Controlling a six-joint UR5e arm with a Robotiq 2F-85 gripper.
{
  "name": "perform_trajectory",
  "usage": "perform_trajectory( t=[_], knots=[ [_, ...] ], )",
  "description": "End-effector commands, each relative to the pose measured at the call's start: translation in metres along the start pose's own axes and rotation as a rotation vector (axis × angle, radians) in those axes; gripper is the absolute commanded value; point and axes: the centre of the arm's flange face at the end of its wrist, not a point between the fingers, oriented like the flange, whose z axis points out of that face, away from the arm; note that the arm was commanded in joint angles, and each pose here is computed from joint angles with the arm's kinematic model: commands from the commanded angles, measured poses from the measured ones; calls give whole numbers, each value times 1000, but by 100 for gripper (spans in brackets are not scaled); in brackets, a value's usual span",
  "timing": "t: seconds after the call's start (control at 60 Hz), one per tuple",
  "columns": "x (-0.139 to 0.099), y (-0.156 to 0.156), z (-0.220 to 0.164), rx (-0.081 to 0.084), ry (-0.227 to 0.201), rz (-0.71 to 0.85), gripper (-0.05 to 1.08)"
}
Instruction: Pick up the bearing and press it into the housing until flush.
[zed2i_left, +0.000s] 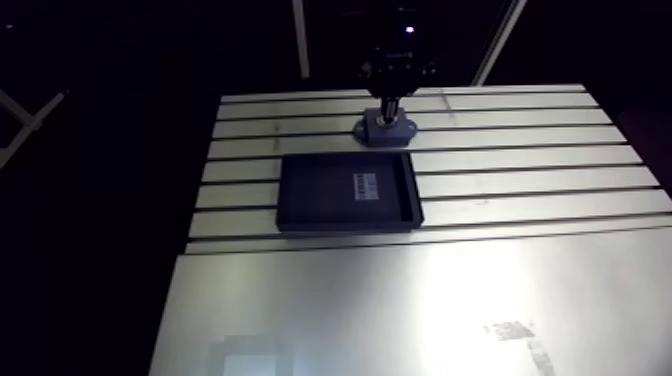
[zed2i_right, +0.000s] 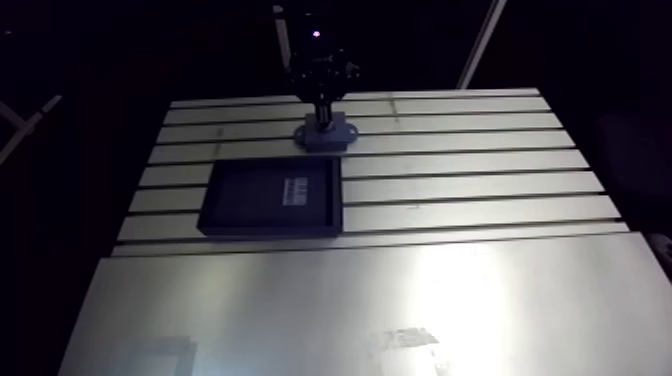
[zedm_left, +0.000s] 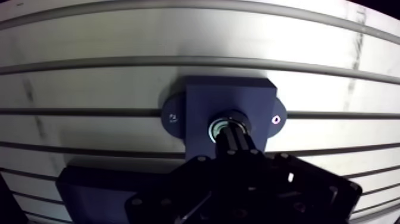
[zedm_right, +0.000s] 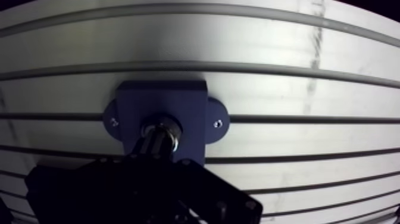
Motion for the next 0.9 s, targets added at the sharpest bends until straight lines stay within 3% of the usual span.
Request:
perform_trajectory(
  t=[0.017,0.9],
  knots=[
    [0,0,2,0,-4,0,108],
    [1,1,4,0,-7,-1,108]
  ],
)
